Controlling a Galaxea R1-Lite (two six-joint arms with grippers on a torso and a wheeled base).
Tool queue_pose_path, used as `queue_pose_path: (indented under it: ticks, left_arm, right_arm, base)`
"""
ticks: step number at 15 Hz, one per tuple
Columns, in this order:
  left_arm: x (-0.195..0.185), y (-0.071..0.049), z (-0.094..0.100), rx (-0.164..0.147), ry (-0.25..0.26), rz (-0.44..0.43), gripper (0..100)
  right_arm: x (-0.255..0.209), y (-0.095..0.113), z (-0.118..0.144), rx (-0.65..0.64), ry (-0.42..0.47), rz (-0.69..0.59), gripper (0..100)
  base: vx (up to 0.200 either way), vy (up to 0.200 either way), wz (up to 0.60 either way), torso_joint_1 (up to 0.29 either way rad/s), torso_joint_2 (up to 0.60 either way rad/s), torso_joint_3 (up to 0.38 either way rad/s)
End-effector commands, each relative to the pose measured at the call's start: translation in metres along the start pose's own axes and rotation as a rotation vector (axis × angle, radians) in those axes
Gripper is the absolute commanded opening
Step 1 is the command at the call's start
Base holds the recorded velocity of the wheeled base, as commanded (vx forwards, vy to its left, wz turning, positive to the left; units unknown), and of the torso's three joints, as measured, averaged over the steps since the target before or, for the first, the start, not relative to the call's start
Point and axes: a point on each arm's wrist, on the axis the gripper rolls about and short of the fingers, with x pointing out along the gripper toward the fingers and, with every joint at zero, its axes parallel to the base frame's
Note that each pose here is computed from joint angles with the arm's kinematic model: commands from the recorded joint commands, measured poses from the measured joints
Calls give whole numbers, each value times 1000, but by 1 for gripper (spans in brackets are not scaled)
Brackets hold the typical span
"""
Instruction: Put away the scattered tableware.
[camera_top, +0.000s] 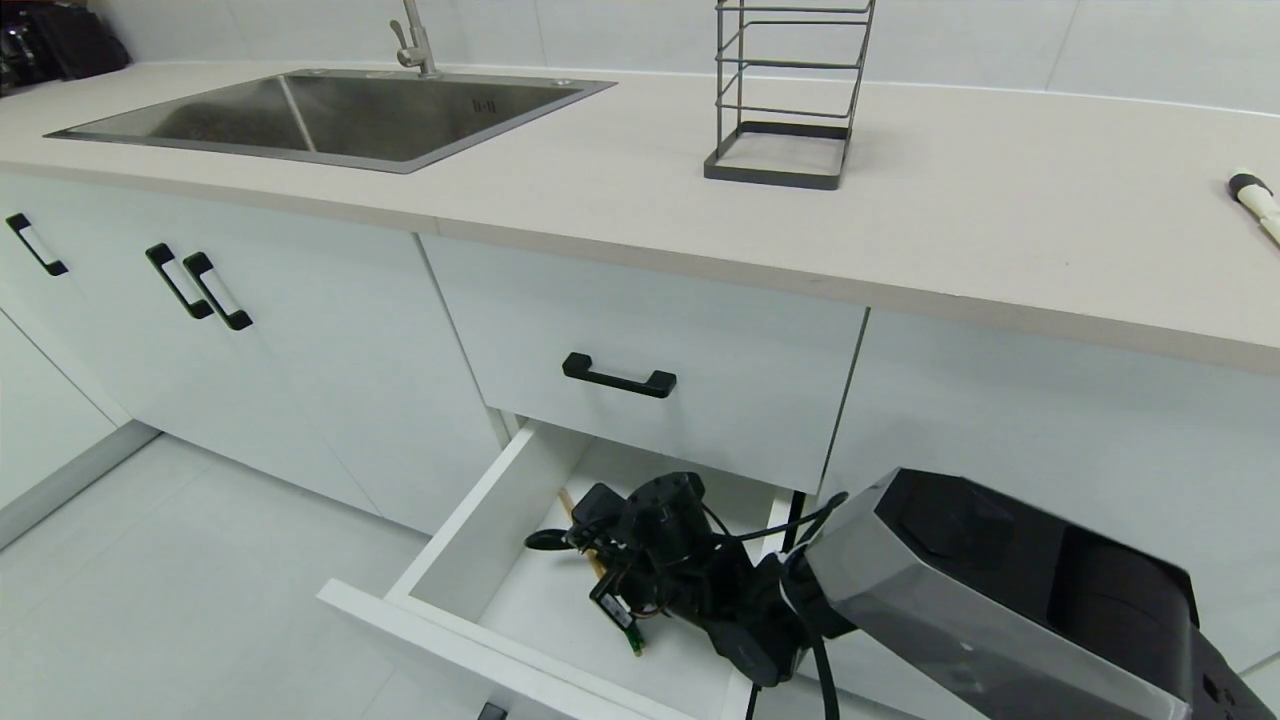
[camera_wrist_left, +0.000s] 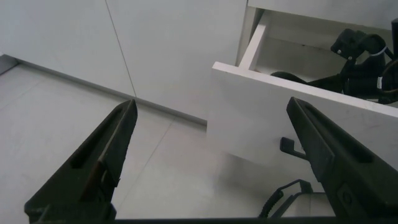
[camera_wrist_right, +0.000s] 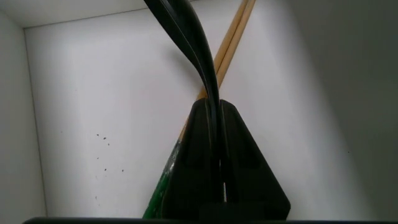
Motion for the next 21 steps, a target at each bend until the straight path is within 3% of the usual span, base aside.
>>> queue_pose_path:
  ticks: [1, 2, 3, 7, 12, 15, 18, 21]
  left_arm:
    - [0, 0, 0, 0, -1, 1, 100]
    - [0, 0, 0, 0, -1, 1, 100]
    - [0, 0, 0, 0, -1, 1, 100]
    - [0, 0, 0, 0, -1, 1, 100]
    - [0, 0, 0, 0, -1, 1, 100]
    - [0, 0, 0, 0, -1, 1, 100]
    - [0, 0, 0, 0, -1, 1, 100]
    - [0, 0, 0, 0, -1, 1, 100]
  right_arm:
    - [0, 0, 0, -1, -1, 2, 0]
    - [0, 1, -1, -3, 2, 4, 0]
    - [0, 1, -1, -12, 1, 6, 100]
    - [-11, -2, 18, -13, -43, -2, 100]
    - [-76, 9, 81, -29, -184, 32, 100]
    - [-121, 15, 105, -33, -248, 61, 100]
    - [-153, 16, 96, -36, -244, 74, 100]
    - [-182, 15, 72, -40, -234, 84, 100]
  base:
    - [0, 0, 0, 0, 0, 0]
    - [0, 0, 0, 0, 0, 0]
    - [0, 0, 0, 0, 0, 0]
    - [0, 0, 0, 0, 0, 0]
    - [0, 0, 0, 0, 0, 0]
    - [0, 0, 0, 0, 0, 0]
    - [0, 0, 0, 0, 0, 0]
    - [0, 0, 0, 0, 0, 0]
